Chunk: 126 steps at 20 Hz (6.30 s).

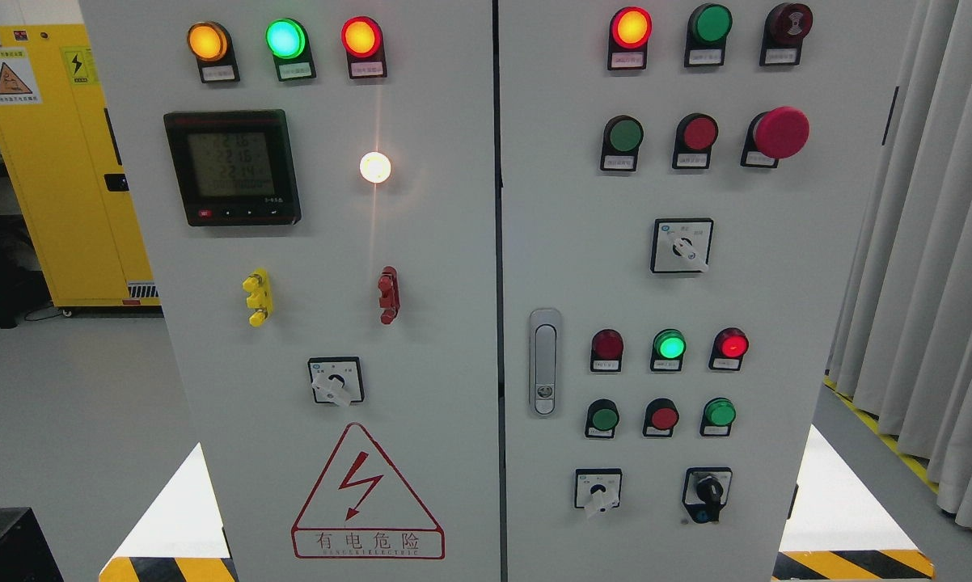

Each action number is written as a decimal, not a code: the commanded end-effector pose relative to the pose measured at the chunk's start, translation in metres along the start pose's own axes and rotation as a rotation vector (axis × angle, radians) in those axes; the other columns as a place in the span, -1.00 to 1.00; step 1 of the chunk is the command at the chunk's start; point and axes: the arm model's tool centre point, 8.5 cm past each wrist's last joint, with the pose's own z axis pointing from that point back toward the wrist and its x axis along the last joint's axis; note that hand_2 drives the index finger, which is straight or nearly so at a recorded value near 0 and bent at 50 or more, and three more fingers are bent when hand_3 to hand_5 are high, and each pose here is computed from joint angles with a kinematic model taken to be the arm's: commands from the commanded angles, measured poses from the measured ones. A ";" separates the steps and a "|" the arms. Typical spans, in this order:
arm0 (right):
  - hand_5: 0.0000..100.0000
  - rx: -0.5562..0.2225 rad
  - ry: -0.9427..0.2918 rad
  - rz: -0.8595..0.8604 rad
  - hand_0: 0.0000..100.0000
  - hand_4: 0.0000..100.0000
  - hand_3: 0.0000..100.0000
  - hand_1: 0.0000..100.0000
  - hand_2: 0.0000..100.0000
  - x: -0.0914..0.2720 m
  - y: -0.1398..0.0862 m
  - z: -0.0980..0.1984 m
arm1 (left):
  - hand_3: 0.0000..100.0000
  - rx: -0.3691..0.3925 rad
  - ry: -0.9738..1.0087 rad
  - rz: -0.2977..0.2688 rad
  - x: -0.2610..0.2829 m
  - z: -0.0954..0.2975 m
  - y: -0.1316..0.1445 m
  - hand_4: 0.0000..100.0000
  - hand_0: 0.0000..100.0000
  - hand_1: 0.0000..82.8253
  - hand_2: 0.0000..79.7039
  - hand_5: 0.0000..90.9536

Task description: Press green start button

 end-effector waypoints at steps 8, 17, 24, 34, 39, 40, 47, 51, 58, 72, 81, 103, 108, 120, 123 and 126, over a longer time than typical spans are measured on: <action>1.00 -0.125 -0.051 0.604 -0.05 1.00 0.85 0.75 -1.00 0.001 -0.072 -0.056 | -1.00 0.000 -0.002 0.000 0.000 0.000 0.000 -1.00 -0.76 0.34 -1.00 -1.00; 0.97 -0.144 -0.091 0.750 0.22 0.95 0.78 0.84 -1.00 0.006 -0.084 -0.099 | -1.00 0.000 0.000 0.000 0.000 0.000 0.000 -1.00 -0.76 0.34 -1.00 -1.00; 0.97 -0.105 -0.117 0.775 0.26 0.94 0.75 0.85 -1.00 0.005 -0.075 -0.121 | -1.00 0.000 0.000 0.000 0.000 0.000 0.000 -1.00 -0.76 0.34 -1.00 -1.00; 0.96 -0.069 -0.095 0.747 0.35 0.93 0.73 0.86 -1.00 -0.006 -0.062 -0.135 | -1.00 0.000 0.000 0.000 0.000 0.000 0.000 -1.00 -0.76 0.34 -1.00 -1.00; 0.96 -0.062 -0.086 0.743 0.39 0.93 0.73 0.85 -1.00 -0.011 -0.062 -0.139 | -1.00 0.000 0.000 0.000 0.000 0.000 0.000 -1.00 -0.76 0.34 -1.00 -1.00; 0.96 -0.058 -0.081 0.742 0.39 0.93 0.73 0.85 -1.00 -0.013 -0.061 -0.140 | -1.00 0.000 0.000 0.000 0.000 0.000 0.000 -1.00 -0.76 0.34 -1.00 -1.00; 0.96 -0.052 -0.075 0.741 0.41 0.93 0.73 0.85 -1.00 -0.016 -0.060 -0.142 | -1.00 0.000 0.000 0.000 0.000 0.000 0.000 -1.00 -0.76 0.34 -1.00 -1.00; 0.96 -0.050 -0.070 0.740 0.42 0.93 0.73 0.85 -1.00 -0.018 -0.061 -0.144 | -1.00 0.000 0.000 0.000 0.000 0.000 0.000 -1.00 -0.76 0.34 -1.00 -1.00; 0.96 -0.057 -0.058 0.705 0.43 0.93 0.73 0.84 -1.00 -0.017 -0.064 -0.148 | -1.00 0.000 0.001 0.000 -0.001 0.000 0.000 -1.00 -0.76 0.34 -1.00 -1.00; 0.95 -0.072 -0.057 0.677 0.46 0.93 0.73 0.83 -1.00 -0.016 -0.067 -0.148 | -1.00 0.000 0.001 0.000 -0.001 0.000 0.000 -1.00 -0.76 0.34 -1.00 -1.00; 0.95 -0.124 -0.130 0.664 0.49 0.93 0.73 0.83 -1.00 0.012 -0.073 -0.142 | -1.00 0.000 0.001 0.000 -0.001 0.000 0.000 -1.00 -0.76 0.34 -1.00 -1.00; -0.43 -0.099 -0.115 -0.159 0.26 -0.40 -0.44 0.34 -1.00 0.028 -0.022 -0.066 | -1.00 0.000 0.000 0.000 0.000 0.000 0.000 -1.00 -0.76 0.34 -1.00 -1.00; -1.00 -0.100 -0.103 -0.205 -0.31 -0.98 -0.94 -0.20 -1.00 0.026 -0.018 -0.061 | -1.00 0.000 0.001 0.000 -0.001 0.000 0.000 -1.00 -0.76 0.34 -1.00 -1.00; -1.00 -0.105 -0.086 -0.246 -0.45 -1.00 -1.00 -0.47 -1.00 0.024 -0.014 -0.054 | -1.00 0.000 0.000 0.000 0.000 0.000 0.000 -1.00 -0.76 0.34 -1.00 -1.00; -1.00 -0.106 -0.086 -0.247 -0.46 -1.00 -1.00 -0.45 -1.00 0.024 -0.013 -0.054 | -1.00 0.000 -0.002 0.000 0.000 0.000 0.000 -1.00 -0.76 0.34 -1.00 -1.00; -1.00 -0.104 -0.083 -0.248 -0.46 -1.00 -1.00 -0.42 -1.00 0.024 -0.013 -0.054 | -1.00 0.000 0.000 0.000 0.000 0.000 0.000 -1.00 -0.76 0.34 -1.00 -1.00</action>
